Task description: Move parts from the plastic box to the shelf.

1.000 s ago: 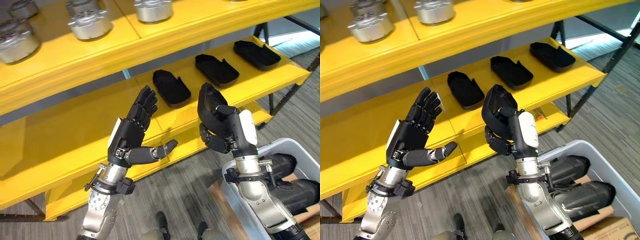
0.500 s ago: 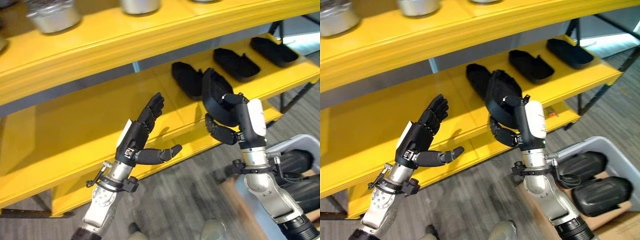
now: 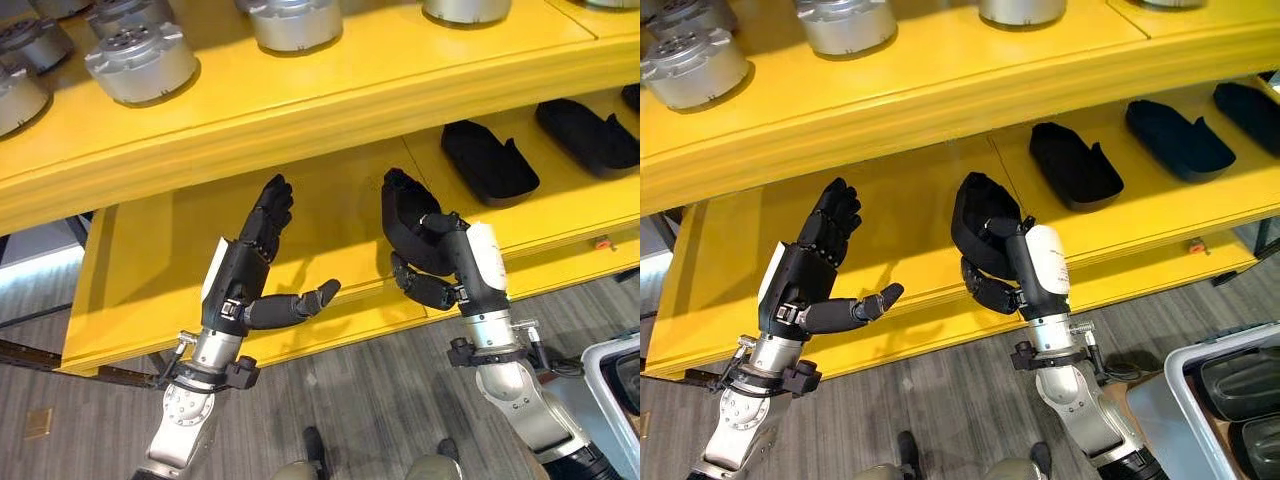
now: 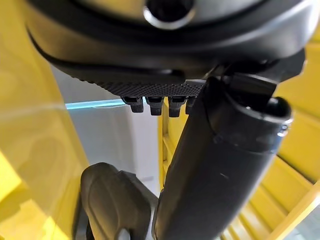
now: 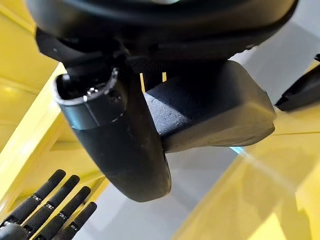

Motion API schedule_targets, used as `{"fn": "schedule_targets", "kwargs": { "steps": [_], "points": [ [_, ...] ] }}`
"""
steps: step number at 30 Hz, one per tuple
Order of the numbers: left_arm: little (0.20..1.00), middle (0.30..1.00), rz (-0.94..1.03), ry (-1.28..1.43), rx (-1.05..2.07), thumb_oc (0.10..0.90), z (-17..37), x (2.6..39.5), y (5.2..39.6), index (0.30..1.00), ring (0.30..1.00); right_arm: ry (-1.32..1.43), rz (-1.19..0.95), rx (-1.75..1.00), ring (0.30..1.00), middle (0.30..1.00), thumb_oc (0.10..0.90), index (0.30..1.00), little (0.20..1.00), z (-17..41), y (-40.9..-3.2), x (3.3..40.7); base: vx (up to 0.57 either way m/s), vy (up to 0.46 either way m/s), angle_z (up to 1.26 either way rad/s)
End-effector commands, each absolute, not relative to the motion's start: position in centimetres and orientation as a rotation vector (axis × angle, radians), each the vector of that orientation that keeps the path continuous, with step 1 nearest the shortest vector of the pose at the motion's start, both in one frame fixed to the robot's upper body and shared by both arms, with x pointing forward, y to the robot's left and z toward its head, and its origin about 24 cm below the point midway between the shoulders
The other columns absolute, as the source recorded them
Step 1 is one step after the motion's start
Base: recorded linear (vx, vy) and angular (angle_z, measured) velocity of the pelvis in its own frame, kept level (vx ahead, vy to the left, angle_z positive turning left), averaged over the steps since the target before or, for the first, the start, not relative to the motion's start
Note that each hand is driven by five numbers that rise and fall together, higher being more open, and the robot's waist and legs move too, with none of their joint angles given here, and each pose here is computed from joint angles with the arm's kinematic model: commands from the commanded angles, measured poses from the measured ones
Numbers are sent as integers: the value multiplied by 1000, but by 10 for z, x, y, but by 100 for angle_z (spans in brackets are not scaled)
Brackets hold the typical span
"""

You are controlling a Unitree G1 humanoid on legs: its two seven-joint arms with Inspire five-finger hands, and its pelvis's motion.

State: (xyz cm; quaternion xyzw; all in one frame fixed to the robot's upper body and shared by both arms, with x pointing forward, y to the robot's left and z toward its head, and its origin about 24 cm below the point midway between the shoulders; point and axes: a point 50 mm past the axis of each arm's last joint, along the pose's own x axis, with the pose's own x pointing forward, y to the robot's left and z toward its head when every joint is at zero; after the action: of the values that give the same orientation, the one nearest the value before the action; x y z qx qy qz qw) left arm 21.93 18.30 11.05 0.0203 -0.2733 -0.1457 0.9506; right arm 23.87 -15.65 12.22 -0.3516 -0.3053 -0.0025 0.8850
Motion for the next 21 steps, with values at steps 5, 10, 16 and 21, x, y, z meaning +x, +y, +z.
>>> {"fn": "schedule_targets", "kwargs": {
  "steps": [5,10,16,21],
  "points": [
    [1000,1000,-364,-835,-16,900,159,217,172,1000,1000,-993,-57,-658,300,300,400,300,300,183,-146,229,9,-212,19],
    [1000,1000,-408,-809,-50,900,156,217,166,1000,1000,-996,-35,-723,300,300,400,300,300,182,-150,230,-4,-129,46],
    [1000,1000,-421,-745,-98,900,149,218,164,1000,1000,-1043,6,-829,300,300,400,300,300,189,-148,237,29,-51,8],
    [1000,1000,-439,-700,-107,900,143,218,163,1000,1000,-1094,33,-914,300,300,400,300,300,200,-145,246,34,-25,8]
  ]
}}
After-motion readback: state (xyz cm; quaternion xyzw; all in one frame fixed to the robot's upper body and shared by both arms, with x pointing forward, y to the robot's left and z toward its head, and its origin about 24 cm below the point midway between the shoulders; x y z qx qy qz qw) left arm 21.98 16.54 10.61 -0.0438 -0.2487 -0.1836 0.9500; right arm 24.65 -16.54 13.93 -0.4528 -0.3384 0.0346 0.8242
